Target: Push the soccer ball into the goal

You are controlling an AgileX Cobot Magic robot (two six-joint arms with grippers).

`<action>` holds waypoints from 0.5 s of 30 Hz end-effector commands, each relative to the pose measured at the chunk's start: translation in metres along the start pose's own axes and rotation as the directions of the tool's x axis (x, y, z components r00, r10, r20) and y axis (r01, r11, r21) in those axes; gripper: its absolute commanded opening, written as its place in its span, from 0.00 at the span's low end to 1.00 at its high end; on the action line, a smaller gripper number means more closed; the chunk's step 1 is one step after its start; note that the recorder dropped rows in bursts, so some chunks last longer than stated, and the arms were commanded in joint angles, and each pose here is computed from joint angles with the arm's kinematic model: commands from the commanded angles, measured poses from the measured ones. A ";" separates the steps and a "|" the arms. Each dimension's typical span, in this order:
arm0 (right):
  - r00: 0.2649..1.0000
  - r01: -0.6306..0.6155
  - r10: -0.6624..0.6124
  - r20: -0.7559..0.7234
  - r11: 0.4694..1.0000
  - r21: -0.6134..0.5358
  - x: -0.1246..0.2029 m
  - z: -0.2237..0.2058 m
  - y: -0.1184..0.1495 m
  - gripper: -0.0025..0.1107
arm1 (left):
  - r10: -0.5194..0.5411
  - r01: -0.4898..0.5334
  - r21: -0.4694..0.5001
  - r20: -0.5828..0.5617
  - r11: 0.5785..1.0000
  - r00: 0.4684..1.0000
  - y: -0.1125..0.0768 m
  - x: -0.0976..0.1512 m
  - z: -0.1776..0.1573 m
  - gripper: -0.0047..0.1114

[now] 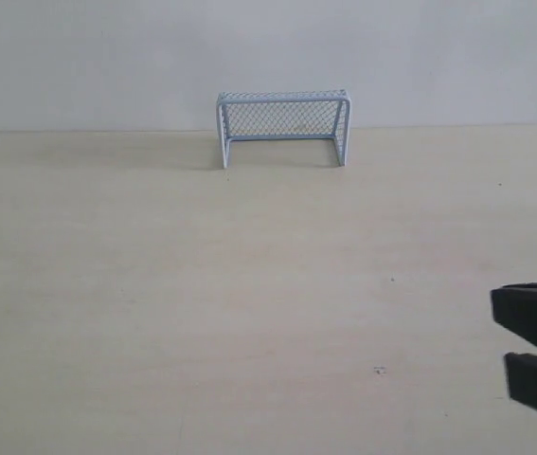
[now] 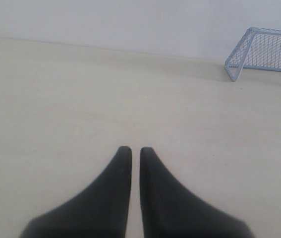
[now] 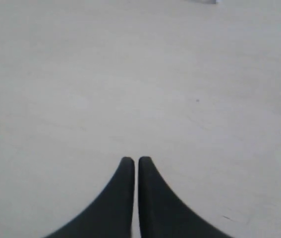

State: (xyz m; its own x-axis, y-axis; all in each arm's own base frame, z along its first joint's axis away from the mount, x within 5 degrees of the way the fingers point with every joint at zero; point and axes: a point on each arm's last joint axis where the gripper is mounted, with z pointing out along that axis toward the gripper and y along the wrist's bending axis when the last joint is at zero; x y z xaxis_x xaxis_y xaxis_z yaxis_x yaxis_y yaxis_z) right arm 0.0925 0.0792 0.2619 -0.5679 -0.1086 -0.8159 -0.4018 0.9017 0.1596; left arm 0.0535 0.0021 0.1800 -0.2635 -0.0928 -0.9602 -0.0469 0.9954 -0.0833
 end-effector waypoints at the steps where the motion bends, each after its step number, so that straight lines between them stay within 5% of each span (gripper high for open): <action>1: 0.990 -0.115 0.110 0.093 0.992 0.050 0.021 -0.003 -0.026 0.02 | -0.014 0.014 0.002 0.018 1.000 1.000 0.000 -0.002 -0.001 0.09; 15: 0.807 -0.255 0.144 0.572 0.960 0.119 0.061 -0.031 -0.059 0.02 | -0.014 0.014 0.002 0.018 1.000 1.000 0.000 -0.002 -0.001 0.09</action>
State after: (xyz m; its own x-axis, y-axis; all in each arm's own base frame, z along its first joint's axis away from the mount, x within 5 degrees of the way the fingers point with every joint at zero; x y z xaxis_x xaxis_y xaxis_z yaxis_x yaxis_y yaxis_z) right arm 0.0651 0.0105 0.2220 -0.1855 0.2623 -0.9470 -0.1732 0.9399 0.2943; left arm 0.0535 0.0021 0.1800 -0.2635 -0.0928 -0.9602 -0.0469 0.9954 -0.0833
